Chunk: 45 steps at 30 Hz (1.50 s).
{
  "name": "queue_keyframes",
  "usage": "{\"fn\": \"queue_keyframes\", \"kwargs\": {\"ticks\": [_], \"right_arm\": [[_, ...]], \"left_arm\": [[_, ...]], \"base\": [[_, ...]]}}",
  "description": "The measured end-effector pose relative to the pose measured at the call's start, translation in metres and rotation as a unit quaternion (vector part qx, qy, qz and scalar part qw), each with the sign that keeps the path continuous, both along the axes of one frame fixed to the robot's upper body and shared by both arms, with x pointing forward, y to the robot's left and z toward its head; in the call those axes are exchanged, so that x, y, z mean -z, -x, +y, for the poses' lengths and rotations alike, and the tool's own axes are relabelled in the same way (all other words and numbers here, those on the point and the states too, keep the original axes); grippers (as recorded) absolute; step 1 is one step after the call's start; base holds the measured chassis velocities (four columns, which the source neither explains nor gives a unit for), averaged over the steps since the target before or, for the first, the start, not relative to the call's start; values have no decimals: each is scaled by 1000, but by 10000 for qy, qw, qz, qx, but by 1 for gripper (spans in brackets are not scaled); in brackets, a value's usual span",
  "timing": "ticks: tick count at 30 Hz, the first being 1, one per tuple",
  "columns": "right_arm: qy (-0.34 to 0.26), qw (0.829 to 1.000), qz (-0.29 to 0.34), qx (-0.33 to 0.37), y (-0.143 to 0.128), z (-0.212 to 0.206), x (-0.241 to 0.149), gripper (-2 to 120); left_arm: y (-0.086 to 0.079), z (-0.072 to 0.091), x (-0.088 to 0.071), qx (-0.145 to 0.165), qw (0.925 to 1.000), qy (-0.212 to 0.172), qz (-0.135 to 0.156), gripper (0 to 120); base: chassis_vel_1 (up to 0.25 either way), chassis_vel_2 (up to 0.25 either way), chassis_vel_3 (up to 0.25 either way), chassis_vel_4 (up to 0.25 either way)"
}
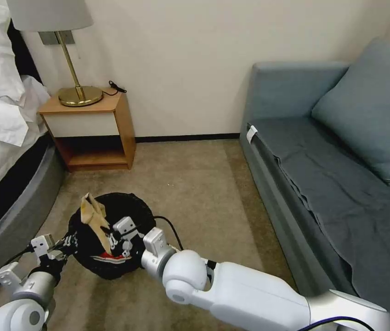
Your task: Pick up the trash bin, then pick up the garbage on the floor and place it into the trash bin.
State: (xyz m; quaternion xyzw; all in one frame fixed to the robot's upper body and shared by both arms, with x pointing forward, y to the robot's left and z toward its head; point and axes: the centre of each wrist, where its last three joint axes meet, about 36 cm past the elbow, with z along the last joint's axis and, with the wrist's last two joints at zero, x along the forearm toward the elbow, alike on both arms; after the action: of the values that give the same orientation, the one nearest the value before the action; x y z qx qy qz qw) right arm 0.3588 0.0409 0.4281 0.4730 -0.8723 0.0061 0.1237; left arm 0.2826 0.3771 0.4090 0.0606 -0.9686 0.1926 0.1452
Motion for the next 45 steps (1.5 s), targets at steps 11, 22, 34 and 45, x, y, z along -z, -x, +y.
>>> {"fn": "queue_keyframes", "kwargs": {"ticks": [11, 22, 34, 45], "right_arm": [[20, 9997, -168, 194, -8, -8, -3, 62], [91, 9902, -289, 1361, -55, -59, -5, 98], [1660, 9575, 1333, 1945, -45, -103, 56, 100], [2254, 9211, 2710, 1654, -54, -109, 74, 100]], "left_arm": [[-2, 1, 2, -7, 10000, -2, 41, 5], [1, 23, 9, -369, 9991, -177, 118, 5], [1, 39, 5, -472, 9987, -185, 71, 5], [1, 36, 5, -393, 9991, -129, 43, 5]], "base": [[0, 0, 0, 0], [0, 0, 0, 0], [0, 0, 0, 0], [0, 0, 0, 0]]}}
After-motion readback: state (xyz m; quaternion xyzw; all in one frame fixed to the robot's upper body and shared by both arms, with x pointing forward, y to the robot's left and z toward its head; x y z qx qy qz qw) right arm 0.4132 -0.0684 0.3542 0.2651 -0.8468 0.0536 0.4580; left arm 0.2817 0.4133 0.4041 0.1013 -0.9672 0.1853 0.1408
